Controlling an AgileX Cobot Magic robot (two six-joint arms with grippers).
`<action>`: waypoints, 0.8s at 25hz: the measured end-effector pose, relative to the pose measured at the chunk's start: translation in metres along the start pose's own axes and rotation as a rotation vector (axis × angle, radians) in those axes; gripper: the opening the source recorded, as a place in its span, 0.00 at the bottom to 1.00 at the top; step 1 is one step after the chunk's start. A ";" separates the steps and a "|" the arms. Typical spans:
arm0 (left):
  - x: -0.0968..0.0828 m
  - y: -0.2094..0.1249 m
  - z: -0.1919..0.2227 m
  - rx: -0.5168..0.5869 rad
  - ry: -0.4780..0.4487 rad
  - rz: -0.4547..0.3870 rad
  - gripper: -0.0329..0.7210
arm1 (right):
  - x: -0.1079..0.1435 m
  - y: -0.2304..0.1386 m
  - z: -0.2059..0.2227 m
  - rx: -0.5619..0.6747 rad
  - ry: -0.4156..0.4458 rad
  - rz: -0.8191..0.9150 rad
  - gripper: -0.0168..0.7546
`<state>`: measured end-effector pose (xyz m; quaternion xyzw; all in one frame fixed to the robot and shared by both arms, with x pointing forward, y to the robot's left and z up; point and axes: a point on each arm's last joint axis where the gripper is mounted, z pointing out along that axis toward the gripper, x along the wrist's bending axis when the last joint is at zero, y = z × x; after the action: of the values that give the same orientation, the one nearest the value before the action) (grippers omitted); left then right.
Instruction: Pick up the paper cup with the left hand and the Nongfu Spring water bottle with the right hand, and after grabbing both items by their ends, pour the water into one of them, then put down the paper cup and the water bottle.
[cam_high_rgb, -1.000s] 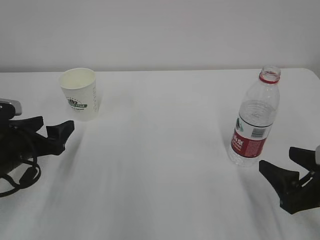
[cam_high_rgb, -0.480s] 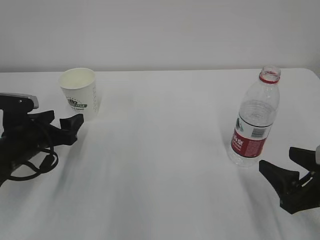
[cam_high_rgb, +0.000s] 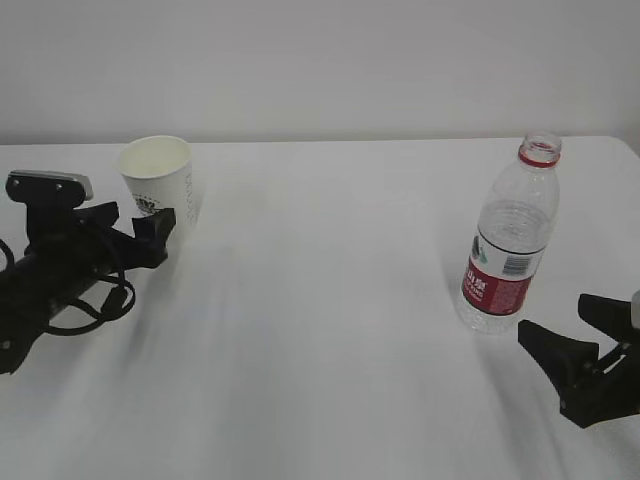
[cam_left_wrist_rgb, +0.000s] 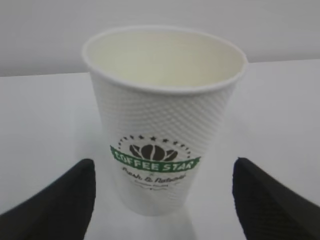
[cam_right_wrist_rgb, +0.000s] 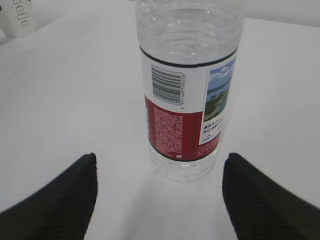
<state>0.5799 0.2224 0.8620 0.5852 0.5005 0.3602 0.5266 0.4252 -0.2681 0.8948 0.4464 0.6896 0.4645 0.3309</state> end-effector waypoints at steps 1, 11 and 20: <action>0.000 -0.003 0.002 0.006 -0.004 0.010 0.86 | 0.000 0.000 0.000 0.000 0.000 0.000 0.79; 0.001 -0.014 0.005 0.034 -0.010 0.090 0.86 | 0.000 0.000 0.000 0.000 0.000 0.002 0.79; 0.003 -0.029 0.008 0.071 -0.001 0.092 0.86 | 0.000 0.000 0.000 0.000 0.000 0.013 0.79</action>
<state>0.5822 0.2215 0.8317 0.6262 0.4851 0.3658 0.4886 0.4252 -0.2681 0.8948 0.4510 0.6865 0.4667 0.3278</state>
